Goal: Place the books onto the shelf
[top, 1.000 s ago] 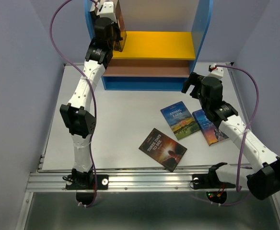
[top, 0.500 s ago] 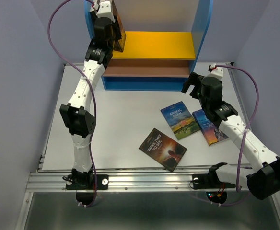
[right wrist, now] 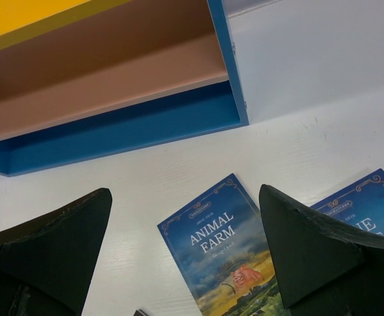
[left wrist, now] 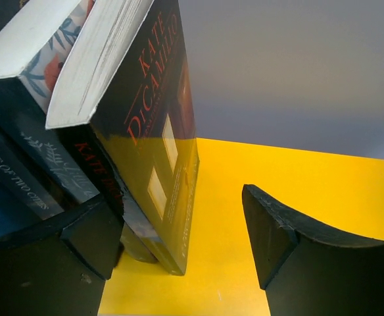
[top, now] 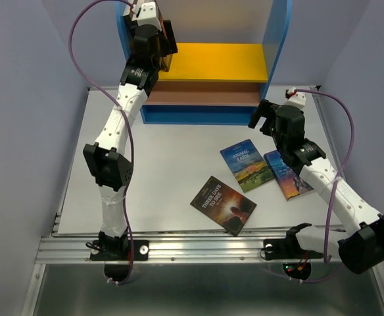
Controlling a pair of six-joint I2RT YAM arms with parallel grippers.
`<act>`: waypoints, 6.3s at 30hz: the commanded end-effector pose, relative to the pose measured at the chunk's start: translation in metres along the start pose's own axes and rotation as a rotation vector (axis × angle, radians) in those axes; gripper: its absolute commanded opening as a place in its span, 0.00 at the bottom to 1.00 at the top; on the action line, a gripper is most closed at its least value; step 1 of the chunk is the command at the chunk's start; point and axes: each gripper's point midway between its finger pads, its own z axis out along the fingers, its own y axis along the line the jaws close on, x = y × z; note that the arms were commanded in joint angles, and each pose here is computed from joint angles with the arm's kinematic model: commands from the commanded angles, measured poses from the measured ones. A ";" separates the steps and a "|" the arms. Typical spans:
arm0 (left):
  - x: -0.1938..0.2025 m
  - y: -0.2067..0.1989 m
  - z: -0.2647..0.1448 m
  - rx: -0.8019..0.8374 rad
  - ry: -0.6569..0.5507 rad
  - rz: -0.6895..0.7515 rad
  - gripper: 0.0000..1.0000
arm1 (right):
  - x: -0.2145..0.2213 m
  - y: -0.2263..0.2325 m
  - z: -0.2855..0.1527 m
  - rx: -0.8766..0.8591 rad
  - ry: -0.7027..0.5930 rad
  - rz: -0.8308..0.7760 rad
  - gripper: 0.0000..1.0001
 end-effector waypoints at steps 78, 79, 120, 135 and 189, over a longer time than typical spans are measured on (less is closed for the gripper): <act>0.293 0.045 -0.353 -0.070 0.713 -0.540 0.99 | 0.345 0.123 -0.037 -0.354 0.920 -0.011 1.00; 0.296 0.045 -0.355 -0.073 0.724 -0.550 0.99 | 0.340 0.130 -0.035 -0.369 0.907 -0.005 1.00; 0.341 0.071 -0.269 -0.185 0.684 -0.574 0.99 | 0.325 0.144 -0.067 -0.702 1.041 -0.140 0.96; 0.380 0.065 -0.319 -0.192 0.857 -0.716 0.99 | 0.347 0.140 -0.053 -0.547 1.102 -0.040 0.83; 0.415 0.072 -0.327 -0.241 0.980 -0.648 0.40 | 0.281 0.211 -0.073 -0.860 1.032 0.087 0.32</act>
